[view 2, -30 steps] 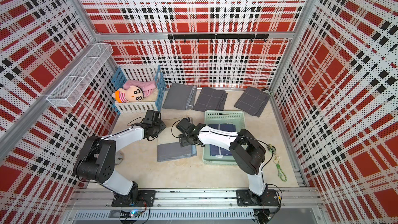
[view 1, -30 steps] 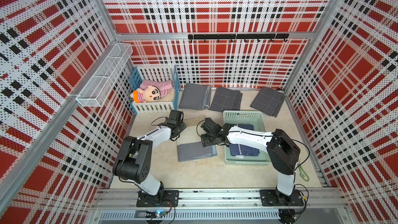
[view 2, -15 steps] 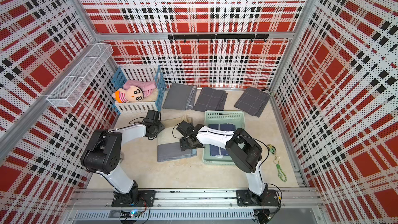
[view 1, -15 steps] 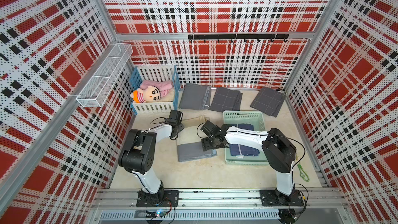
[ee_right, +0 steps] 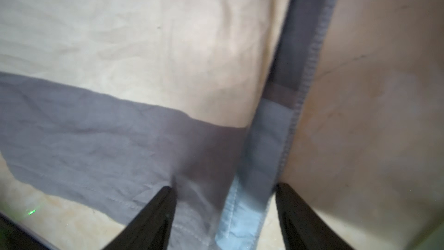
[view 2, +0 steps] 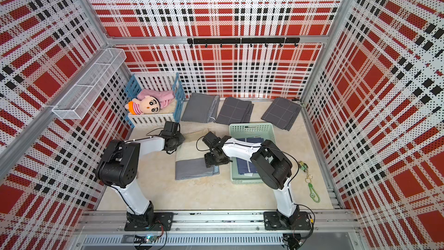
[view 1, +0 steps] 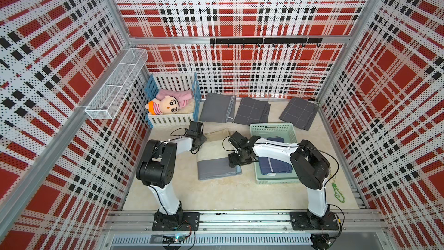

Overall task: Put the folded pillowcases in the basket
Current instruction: Pick up the pillowcase at the center of the board, then place the pillowcase in the basket, then move the basket to the center of the board, then move the pillowcase to the center of the board, then adjust the basket at the center of the board, then adjust the pillowcase at the center of the board.

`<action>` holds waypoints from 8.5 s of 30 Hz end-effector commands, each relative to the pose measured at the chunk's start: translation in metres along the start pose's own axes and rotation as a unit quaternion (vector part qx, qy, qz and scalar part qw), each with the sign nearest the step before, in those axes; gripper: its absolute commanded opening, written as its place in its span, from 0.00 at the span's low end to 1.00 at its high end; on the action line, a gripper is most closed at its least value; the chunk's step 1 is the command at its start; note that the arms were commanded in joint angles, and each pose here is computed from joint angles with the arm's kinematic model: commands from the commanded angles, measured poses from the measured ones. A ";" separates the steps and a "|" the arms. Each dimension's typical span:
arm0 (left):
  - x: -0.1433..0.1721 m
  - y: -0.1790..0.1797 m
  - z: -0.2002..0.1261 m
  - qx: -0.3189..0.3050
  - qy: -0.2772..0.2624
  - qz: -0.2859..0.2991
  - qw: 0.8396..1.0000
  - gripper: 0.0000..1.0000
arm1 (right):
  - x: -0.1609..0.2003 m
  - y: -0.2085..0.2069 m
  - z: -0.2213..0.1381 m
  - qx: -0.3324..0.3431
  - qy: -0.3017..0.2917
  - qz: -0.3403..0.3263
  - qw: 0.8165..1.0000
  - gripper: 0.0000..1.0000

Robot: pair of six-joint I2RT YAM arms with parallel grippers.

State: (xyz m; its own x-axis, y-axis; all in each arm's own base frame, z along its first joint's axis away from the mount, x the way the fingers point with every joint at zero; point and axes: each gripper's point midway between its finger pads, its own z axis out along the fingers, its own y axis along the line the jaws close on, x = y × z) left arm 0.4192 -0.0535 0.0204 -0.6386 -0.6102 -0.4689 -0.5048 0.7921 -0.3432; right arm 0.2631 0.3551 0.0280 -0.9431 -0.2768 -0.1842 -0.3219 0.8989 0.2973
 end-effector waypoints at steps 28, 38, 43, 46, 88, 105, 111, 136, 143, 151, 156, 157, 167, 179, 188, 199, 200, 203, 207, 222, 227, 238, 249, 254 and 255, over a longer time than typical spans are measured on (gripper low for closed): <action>-0.024 -0.109 -0.191 0.182 -0.111 0.034 0.976 0.00 | -0.040 0.018 -0.160 -0.009 -0.192 -0.033 0.981 0.00; 0.038 -0.224 -0.245 0.293 -0.074 0.086 0.949 0.00 | 0.002 -0.100 -0.222 0.079 -0.244 0.096 0.962 0.00; 0.084 -0.267 -0.237 0.320 -0.031 0.114 0.940 0.00 | 0.031 -0.151 -0.227 0.104 -0.237 0.155 0.953 0.00; 0.103 -0.282 -0.225 0.327 -0.008 0.123 0.937 0.00 | 0.045 -0.172 -0.225 0.126 -0.229 0.174 0.949 0.00; 0.146 -0.312 -0.165 0.320 0.040 0.213 0.922 0.49 | 0.066 -0.254 -0.199 0.185 -0.226 0.261 0.920 0.51; 0.212 -0.219 -0.148 0.175 0.064 0.288 0.940 0.53 | 0.028 -0.246 -0.221 0.172 -0.269 0.240 0.917 0.57; 0.246 -0.211 -0.119 0.151 0.100 0.318 0.931 0.36 | 0.025 -0.247 -0.223 0.173 -0.273 0.239 0.916 0.57; 0.146 -0.035 -0.141 -0.023 0.049 0.337 0.940 0.00 | -0.072 -0.314 -0.226 0.222 -0.317 0.283 0.878 0.58; 0.116 -0.014 -0.151 -0.038 0.035 0.300 0.953 0.03 | -0.133 -0.377 -0.191 0.221 -0.288 0.310 0.879 0.00; 0.105 0.006 -0.141 -0.036 0.052 0.268 0.961 0.30 | -0.189 -0.426 -0.163 0.240 -0.263 0.328 0.875 0.00; 0.099 0.002 -0.138 -0.038 0.051 0.267 0.962 0.35 | -0.191 -0.440 -0.131 0.243 -0.220 0.339 0.882 0.00; 0.093 -0.003 -0.143 -0.032 0.042 0.263 0.963 0.35 | -0.187 -0.442 -0.123 0.244 -0.209 0.342 0.883 0.00; 0.045 -0.089 -0.206 0.088 -0.036 0.224 0.970 0.37 | -0.129 -0.413 -0.061 0.161 -0.114 0.345 0.918 0.00; 0.086 -0.176 -0.214 0.173 -0.034 0.242 0.954 0.32 | 0.000 -0.221 -0.053 0.016 -0.100 0.300 0.949 0.00; 0.107 -0.218 -0.209 0.205 -0.015 0.262 0.943 0.32 | 0.017 -0.222 -0.124 0.141 -0.185 0.248 0.940 0.00; 0.196 -0.284 -0.178 0.261 0.083 0.265 0.924 0.32 | -0.026 -0.246 -0.127 0.161 -0.205 0.259 0.930 0.00; 0.207 -0.281 -0.175 0.260 0.094 0.260 0.925 0.31 | -0.025 -0.253 -0.133 0.160 -0.212 0.268 0.926 0.00; 0.236 -0.265 -0.166 0.255 0.125 0.251 0.925 0.31 | -0.014 -0.276 -0.154 0.171 -0.227 0.290 0.914 0.00; 0.264 -0.243 -0.161 0.260 0.162 0.239 0.921 0.30 | -0.002 -0.286 -0.169 0.182 -0.234 0.290 0.910 0.00; 0.256 -0.179 -0.154 0.214 0.161 0.264 0.927 0.30 | 0.007 -0.283 -0.135 0.152 -0.204 0.285 0.924 0.00; 0.242 -0.196 -0.164 0.236 0.135 0.284 0.920 0.32 | -0.006 -0.290 -0.109 0.150 -0.179 0.287 0.929 0.00; 0.206 -0.272 -0.153 0.279 0.109 0.269 0.916 0.35 | -0.032 -0.294 -0.097 0.177 -0.151 0.231 0.945 0.00; 0.186 -0.285 -0.114 0.245 0.089 0.233 0.937 0.35 | -0.006 -0.224 -0.083 0.106 -0.148 0.200 0.963 0.00; 0.189 -0.285 -0.102 0.237 0.096 0.226 0.940 0.35 | 0.023 -0.227 -0.045 0.100 -0.094 0.216 0.967 0.00; 0.190 -0.284 -0.101 0.235 0.097 0.225 0.941 0.35 | 0.030 -0.227 -0.043 0.100 -0.086 0.220 0.966 0.00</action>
State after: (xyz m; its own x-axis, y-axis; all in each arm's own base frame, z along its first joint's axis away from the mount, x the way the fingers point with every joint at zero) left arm 0.3739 -0.3955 0.1100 -0.8478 -0.1437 -0.5105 0.1438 0.8642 -0.4822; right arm 0.3298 0.1343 0.0239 -0.9242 0.1710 -0.3415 0.1008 0.9717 0.2137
